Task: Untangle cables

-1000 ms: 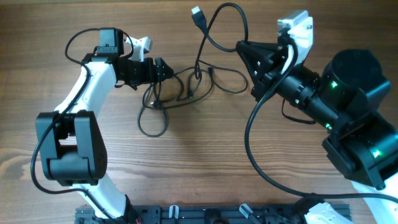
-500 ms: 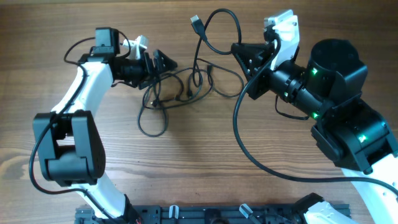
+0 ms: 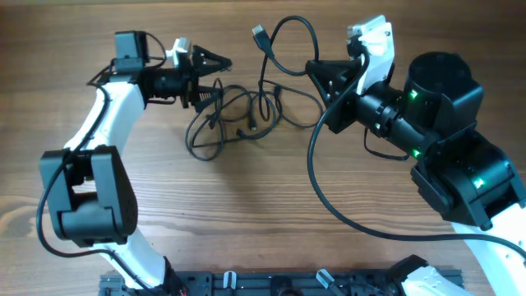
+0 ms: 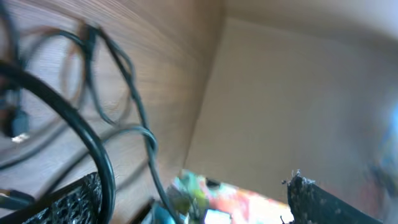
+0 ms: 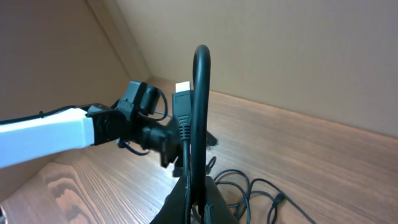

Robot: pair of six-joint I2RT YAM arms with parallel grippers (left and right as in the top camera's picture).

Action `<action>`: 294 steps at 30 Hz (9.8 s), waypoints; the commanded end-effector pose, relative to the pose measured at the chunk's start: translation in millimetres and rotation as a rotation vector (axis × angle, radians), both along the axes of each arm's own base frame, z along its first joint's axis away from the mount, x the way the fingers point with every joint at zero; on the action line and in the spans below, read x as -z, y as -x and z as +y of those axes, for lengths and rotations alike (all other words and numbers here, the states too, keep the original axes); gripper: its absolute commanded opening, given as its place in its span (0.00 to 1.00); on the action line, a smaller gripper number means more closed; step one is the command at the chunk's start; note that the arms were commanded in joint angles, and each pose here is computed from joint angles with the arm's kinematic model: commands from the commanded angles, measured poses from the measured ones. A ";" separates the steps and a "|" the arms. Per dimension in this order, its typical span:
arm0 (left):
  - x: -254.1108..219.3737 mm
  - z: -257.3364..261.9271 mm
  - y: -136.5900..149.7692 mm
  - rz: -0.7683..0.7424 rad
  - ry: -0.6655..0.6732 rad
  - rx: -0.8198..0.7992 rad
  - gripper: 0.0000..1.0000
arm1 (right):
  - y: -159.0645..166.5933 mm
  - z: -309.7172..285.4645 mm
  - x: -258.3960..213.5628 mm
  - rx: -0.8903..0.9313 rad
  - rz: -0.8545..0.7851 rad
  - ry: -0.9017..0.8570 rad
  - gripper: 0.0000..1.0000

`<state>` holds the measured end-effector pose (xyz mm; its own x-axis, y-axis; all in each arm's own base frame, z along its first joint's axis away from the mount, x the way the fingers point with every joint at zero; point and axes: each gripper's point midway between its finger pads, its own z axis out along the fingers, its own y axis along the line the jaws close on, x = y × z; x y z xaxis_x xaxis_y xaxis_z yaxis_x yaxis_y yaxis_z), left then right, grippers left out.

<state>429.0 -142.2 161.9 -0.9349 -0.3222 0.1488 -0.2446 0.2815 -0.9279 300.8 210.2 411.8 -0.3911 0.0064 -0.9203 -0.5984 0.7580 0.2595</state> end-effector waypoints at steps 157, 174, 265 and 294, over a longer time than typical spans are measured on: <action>109.2 71.9 -9.3 0.265 -0.810 -0.100 0.12 | -82.5 -55.0 138.1 0.452 0.265 0.430 0.05; 111.2 61.5 -6.9 0.250 -0.849 -0.076 0.22 | -104.2 -49.1 296.6 0.460 0.588 0.686 0.28; 113.9 72.0 -8.7 0.249 -0.909 -0.100 0.45 | -127.1 76.3 321.0 -0.057 0.117 0.534 0.04; 113.7 72.0 -9.0 0.247 -0.909 -0.100 0.48 | -116.9 17.5 363.8 -0.124 0.258 0.706 0.64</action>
